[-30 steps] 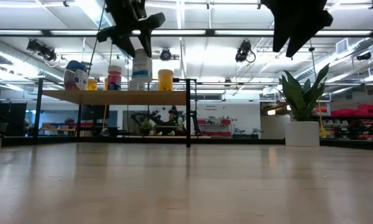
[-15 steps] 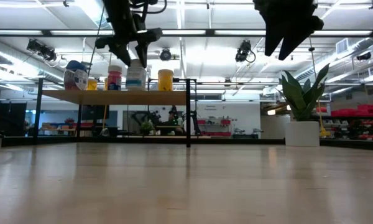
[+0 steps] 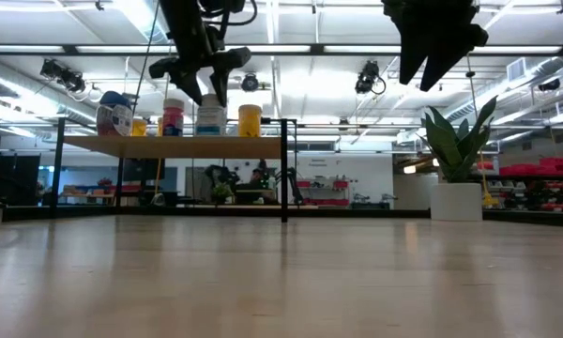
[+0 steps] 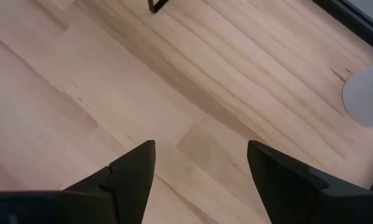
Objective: Pick and place medicine bottles onto shelf by color
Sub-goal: Put the white and blue pill bottle on the shelf, then return to Home Position
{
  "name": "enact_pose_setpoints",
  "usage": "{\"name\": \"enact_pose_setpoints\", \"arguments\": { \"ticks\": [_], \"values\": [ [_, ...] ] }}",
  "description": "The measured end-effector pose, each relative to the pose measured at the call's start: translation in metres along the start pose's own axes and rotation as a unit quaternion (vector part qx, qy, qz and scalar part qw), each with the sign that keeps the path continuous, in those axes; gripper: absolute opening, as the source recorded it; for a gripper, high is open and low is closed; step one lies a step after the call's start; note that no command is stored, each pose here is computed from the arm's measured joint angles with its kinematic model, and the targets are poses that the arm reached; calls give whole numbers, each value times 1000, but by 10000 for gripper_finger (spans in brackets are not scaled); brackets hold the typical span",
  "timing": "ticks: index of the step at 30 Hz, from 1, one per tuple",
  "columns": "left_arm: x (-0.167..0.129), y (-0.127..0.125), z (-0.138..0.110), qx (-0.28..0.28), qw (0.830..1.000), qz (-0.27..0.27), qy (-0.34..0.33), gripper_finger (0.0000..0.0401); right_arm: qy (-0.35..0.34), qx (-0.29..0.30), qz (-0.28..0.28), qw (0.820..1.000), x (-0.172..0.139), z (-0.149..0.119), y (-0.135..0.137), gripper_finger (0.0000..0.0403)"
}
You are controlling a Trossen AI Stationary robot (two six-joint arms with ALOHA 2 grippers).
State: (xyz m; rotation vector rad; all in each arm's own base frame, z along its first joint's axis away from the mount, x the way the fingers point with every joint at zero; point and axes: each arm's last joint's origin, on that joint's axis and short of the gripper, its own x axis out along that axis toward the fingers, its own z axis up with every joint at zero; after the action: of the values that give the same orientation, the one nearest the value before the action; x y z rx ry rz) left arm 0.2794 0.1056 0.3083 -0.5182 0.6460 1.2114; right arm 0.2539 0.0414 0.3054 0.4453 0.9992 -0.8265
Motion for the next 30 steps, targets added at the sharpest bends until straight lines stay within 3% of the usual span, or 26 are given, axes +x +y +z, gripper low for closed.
{"name": "enact_pose_setpoints", "arguments": {
  "ticks": [12,19,25,30],
  "values": [
    [1,0,-2,31,999,-4,11,286,2,0,1,1000,0,0,0,262],
    [-8,0,0,19,999,-29,6,330,2,-8,1,1000,0,0,0,262],
    [-47,1,23,10,998,-60,-13,336,-15,-20,7,1000,-7,1,-6,262],
    [-98,-2,37,33,993,-110,-21,313,-76,-68,59,993,-33,-1,-12,255]
  ]
}}
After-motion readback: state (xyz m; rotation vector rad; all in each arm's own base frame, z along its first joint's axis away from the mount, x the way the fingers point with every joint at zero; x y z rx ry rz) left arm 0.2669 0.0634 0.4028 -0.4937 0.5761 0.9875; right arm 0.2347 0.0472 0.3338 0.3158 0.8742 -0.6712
